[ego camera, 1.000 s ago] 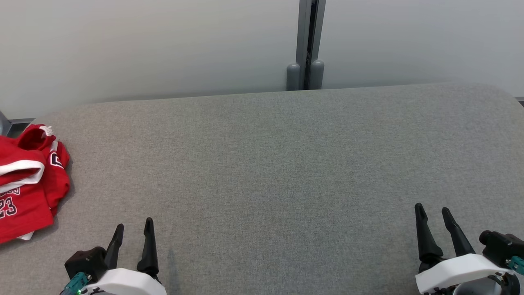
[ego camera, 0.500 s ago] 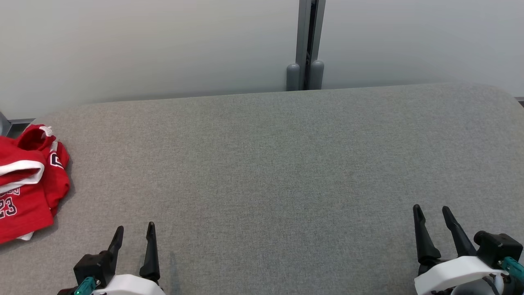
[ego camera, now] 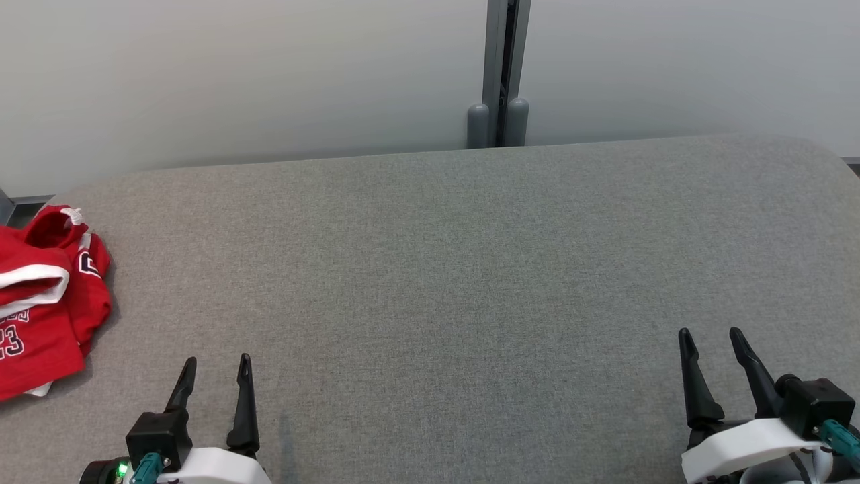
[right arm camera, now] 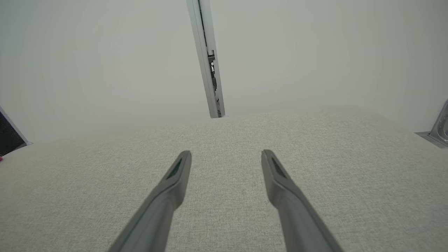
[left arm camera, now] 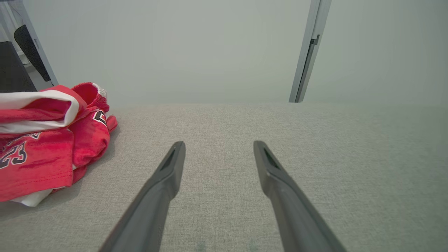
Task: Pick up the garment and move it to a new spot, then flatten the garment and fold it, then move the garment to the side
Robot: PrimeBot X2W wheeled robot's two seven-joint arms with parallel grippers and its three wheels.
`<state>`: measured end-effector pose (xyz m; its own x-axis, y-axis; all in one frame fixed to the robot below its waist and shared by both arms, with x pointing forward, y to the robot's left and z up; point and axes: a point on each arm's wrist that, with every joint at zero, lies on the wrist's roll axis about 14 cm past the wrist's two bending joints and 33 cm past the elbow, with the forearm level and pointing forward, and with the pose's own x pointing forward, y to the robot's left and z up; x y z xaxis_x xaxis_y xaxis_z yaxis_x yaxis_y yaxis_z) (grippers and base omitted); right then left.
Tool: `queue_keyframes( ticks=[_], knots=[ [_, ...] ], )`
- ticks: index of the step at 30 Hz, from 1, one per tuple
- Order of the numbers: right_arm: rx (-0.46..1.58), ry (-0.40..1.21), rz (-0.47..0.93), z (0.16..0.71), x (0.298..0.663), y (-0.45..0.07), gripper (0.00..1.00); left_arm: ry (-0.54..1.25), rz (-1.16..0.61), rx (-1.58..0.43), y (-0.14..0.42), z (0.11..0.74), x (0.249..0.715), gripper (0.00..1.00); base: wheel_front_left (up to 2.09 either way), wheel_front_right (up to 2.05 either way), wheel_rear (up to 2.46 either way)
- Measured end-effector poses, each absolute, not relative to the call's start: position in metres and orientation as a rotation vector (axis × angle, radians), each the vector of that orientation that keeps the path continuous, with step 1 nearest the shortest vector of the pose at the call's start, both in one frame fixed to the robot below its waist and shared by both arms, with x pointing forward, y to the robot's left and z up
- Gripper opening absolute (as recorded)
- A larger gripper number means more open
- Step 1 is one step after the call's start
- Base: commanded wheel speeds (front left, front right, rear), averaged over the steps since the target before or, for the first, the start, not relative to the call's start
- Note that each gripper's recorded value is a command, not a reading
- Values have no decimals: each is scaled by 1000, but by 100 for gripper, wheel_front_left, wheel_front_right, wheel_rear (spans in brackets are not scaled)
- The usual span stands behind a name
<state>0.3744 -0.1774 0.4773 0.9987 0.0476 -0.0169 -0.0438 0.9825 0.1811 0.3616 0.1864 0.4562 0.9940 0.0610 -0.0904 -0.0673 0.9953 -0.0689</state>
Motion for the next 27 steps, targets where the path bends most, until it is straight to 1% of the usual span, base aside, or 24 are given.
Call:
queue_keyframes(
  ticks=[12, 19, 27],
  knots=[
    [109, 15, 74, 477, 375, -172, 100, 76, 50, -2, 184, 457, 361, 100, 0, 0, 0],
    [108, 19, 80, 476, 376, -170, 100, 83, 57, 1, 187, 455, 359, 100, 0, 0, 0],
    [105, 32, 156, 472, 384, -145, 100, 92, 120, -10, 206, 452, 348, 100, 0, 0, 0]
  ],
)
